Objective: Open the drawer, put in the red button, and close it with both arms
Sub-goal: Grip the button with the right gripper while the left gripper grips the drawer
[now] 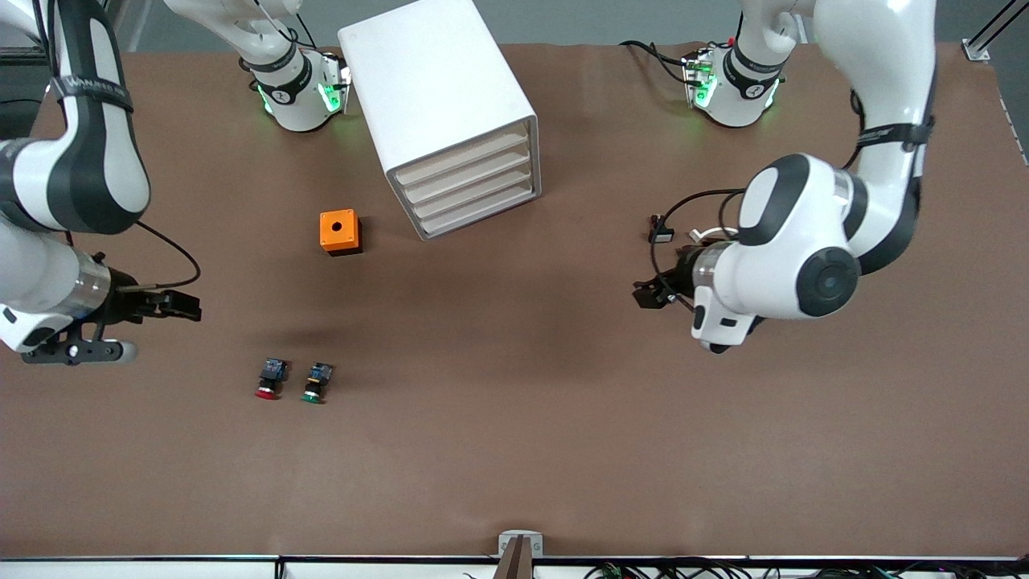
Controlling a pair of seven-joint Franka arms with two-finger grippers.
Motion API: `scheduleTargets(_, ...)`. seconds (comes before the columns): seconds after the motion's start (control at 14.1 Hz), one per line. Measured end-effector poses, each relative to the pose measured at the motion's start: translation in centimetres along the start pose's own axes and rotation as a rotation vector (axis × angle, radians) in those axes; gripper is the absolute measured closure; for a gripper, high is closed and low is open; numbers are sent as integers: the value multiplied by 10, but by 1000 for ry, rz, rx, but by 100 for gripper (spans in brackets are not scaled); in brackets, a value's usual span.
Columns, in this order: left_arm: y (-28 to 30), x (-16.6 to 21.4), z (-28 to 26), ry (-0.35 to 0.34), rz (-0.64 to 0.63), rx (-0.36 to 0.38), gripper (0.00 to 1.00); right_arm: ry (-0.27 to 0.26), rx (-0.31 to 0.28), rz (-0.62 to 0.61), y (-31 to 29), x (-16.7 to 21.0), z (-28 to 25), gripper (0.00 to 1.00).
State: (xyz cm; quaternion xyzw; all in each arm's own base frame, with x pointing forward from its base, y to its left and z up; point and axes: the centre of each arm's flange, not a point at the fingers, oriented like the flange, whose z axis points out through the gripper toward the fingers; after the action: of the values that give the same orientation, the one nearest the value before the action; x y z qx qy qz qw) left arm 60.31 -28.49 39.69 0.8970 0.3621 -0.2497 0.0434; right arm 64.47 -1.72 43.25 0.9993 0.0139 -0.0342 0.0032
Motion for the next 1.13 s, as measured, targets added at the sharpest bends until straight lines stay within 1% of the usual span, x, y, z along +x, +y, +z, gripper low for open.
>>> scheduleTargets(0.14,21,-15,24,-88,-188,0,0,8,1,4,-1,11,22,0)
scheduleTargets(0.28,40,-34,47,-187,-342,15,0,28,7,44,-8,23,48,0)
scheduleTargets(0.5,57,-52,85,-288,-589,89,0,48,10,99,-15,37,98,0)
scheduleTargets(0.71,67,-67,121,-372,-739,198,0,41,12,169,-21,44,142,0)
scheduleTargets(0.92,73,-74,161,-431,-882,323,0,40,11,228,-33,48,173,0)
scheduleTargets(1.13,78,-86,201,-486,-996,455,2,76,14,256,-37,48,204,0)
